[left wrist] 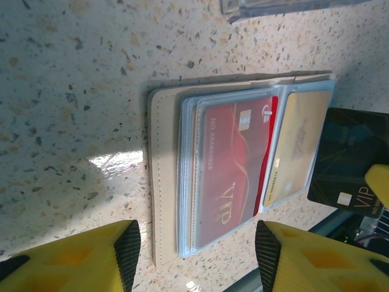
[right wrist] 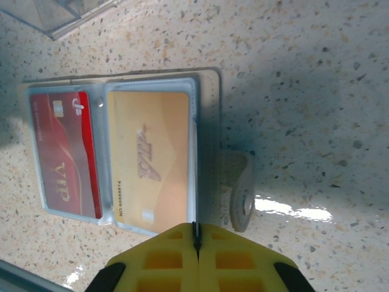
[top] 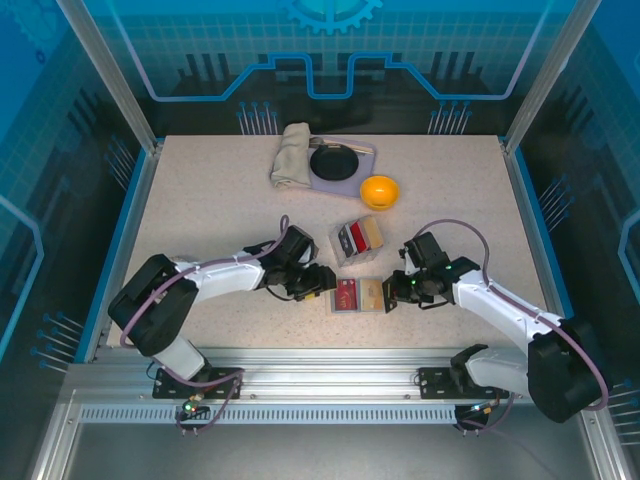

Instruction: Put the credit cards into the card holder

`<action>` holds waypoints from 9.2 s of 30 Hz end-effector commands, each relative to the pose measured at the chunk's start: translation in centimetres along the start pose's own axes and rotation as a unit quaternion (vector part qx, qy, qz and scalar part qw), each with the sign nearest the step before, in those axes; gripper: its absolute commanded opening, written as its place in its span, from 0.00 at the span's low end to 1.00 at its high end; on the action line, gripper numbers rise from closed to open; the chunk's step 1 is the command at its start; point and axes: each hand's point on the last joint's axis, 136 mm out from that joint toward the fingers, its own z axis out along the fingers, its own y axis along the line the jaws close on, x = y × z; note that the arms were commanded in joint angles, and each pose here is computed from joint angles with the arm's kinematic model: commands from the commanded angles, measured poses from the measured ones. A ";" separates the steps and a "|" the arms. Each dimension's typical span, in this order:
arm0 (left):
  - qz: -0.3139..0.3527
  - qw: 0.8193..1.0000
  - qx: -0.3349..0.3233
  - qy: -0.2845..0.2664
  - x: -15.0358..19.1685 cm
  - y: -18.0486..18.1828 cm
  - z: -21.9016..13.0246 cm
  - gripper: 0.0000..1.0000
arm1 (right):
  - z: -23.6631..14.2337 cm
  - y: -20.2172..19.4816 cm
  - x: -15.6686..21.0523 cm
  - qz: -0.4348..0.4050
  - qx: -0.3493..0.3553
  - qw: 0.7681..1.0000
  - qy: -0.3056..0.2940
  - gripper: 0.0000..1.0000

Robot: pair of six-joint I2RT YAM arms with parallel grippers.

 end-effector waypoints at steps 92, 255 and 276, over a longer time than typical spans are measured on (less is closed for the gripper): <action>-0.011 0.998 -0.037 0.052 0.7 2.0 4.3 0.25 | 0.4 1.0 -1.8 0.040 -0.035 0.998 -0.042 0.06; 0.030 0.995 0.015 -0.099 -1.6 -0.2 -1.8 0.58 | 1.2 6.0 -2.4 -0.001 -0.096 0.995 -0.020 0.06; -0.002 1.000 -0.023 -0.011 0.0 2.1 3.0 0.25 | 4.6 6.1 -1.1 0.025 -0.151 0.988 0.019 0.06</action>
